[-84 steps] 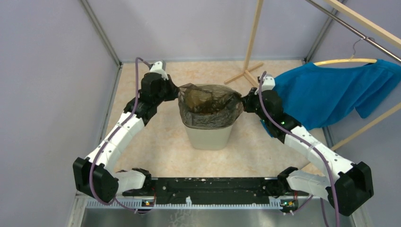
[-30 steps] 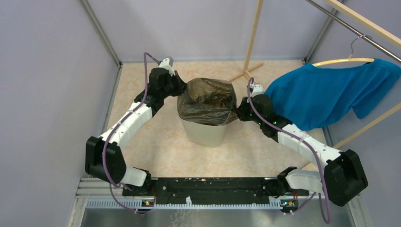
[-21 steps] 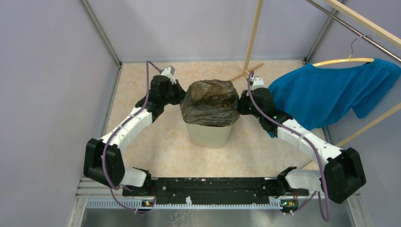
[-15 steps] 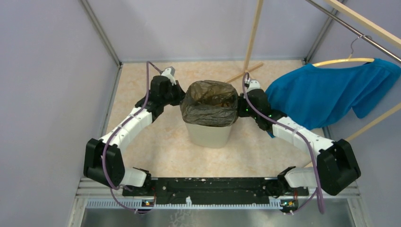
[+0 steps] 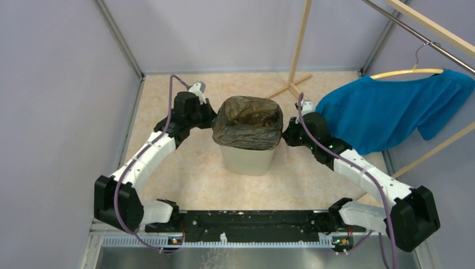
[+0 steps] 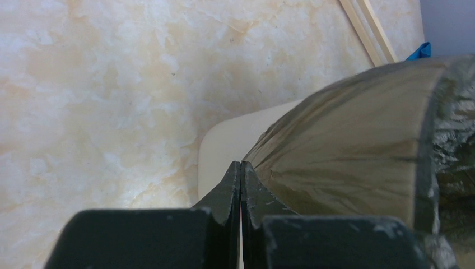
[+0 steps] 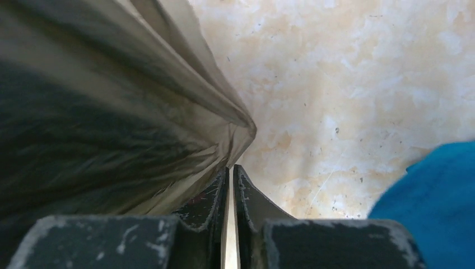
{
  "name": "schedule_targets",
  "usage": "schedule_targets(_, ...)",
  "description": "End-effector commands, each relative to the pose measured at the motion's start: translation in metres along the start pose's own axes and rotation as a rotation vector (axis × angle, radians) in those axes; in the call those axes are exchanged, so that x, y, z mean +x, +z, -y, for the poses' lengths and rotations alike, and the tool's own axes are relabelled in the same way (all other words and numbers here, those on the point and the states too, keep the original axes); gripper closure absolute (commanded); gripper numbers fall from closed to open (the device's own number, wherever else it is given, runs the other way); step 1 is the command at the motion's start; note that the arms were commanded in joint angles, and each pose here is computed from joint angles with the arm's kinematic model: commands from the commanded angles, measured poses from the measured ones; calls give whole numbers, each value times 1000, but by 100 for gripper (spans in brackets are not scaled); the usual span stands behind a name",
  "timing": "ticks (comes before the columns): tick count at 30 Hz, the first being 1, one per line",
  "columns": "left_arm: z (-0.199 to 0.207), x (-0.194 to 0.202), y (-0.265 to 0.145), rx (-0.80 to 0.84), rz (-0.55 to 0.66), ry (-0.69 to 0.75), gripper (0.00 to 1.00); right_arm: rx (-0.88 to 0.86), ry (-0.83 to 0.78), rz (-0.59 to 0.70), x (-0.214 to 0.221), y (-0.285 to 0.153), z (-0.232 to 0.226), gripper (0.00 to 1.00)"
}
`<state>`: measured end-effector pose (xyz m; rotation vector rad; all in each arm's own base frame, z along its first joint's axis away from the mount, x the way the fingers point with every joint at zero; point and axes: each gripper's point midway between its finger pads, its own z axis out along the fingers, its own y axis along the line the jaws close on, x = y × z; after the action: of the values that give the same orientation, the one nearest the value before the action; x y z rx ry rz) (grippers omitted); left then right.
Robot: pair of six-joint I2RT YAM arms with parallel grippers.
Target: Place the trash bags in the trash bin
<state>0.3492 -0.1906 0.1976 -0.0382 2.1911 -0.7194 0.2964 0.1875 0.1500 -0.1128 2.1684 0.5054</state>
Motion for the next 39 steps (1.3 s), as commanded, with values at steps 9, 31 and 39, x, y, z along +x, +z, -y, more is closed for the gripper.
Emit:
schedule_targets(9,-8,-12,-55,-112,18,149,67,-4,-98,77,-58,-95,-10,59)
schedule_targets(31,47,-15,-150,97,115,123,2,-535,103,-55,-34,-138,-130,32)
schedule_targets(39,76,8,-158,297,50,93,2,-505,124,-59,-24,-138,-122,73)
